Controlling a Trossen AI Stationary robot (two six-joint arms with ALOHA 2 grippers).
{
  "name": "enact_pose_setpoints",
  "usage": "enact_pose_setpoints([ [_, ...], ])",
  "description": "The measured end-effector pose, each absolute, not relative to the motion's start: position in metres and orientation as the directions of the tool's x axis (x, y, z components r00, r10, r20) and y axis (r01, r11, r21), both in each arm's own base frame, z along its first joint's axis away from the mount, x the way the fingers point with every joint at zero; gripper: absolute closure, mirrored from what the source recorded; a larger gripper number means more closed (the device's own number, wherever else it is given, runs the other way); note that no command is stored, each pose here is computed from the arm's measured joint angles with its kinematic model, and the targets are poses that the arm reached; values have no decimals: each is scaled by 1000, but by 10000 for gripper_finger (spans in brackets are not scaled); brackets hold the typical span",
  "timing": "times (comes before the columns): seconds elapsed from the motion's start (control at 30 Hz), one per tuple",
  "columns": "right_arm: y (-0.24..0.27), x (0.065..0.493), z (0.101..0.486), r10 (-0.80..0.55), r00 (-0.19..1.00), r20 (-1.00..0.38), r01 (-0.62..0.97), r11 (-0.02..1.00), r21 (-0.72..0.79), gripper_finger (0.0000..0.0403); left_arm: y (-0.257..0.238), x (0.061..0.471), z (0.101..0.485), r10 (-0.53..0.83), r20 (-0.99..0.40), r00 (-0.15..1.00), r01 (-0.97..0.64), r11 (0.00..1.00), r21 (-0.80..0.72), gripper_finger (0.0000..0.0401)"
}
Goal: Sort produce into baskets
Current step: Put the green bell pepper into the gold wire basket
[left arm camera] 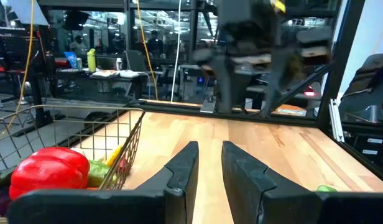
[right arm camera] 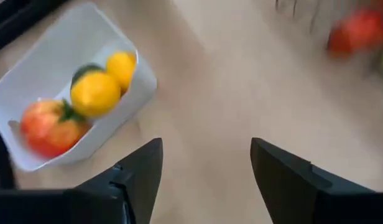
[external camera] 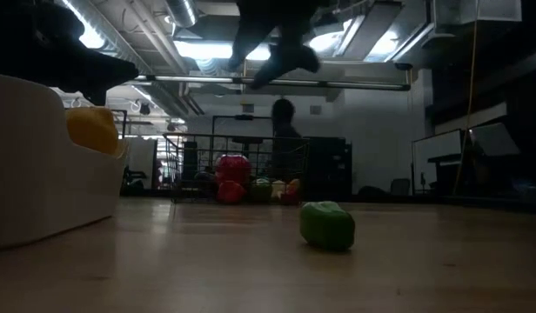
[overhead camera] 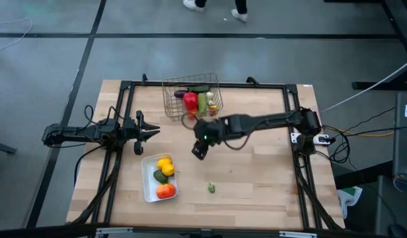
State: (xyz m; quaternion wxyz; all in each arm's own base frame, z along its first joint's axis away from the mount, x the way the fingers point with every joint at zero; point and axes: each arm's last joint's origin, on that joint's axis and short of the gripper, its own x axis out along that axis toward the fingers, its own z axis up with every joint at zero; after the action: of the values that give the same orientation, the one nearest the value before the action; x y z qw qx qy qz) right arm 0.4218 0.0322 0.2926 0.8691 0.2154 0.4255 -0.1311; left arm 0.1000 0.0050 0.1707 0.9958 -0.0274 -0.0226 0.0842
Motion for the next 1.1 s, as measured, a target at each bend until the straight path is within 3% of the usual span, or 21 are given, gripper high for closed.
enact_pose_setpoints([
  [0.13,58,410,286,-8,510,-860,555,767,322,162,5,100,171,169,40,985,-166,984,-59,333],
  [0.3,84,394,281,135,374,-917,643,675,362,162,5,100,171,169,40,985,-166,984,-59,333],
  [0.53,118,393,272,201,425,-883,594,674,439,162,5,100,171,169,40,985,-166,984,-59,333],
  [1.1,136,408,192,286,233,-930,662,654,367,162,5,100,170,169,37,985,-168,985,-22,333],
])
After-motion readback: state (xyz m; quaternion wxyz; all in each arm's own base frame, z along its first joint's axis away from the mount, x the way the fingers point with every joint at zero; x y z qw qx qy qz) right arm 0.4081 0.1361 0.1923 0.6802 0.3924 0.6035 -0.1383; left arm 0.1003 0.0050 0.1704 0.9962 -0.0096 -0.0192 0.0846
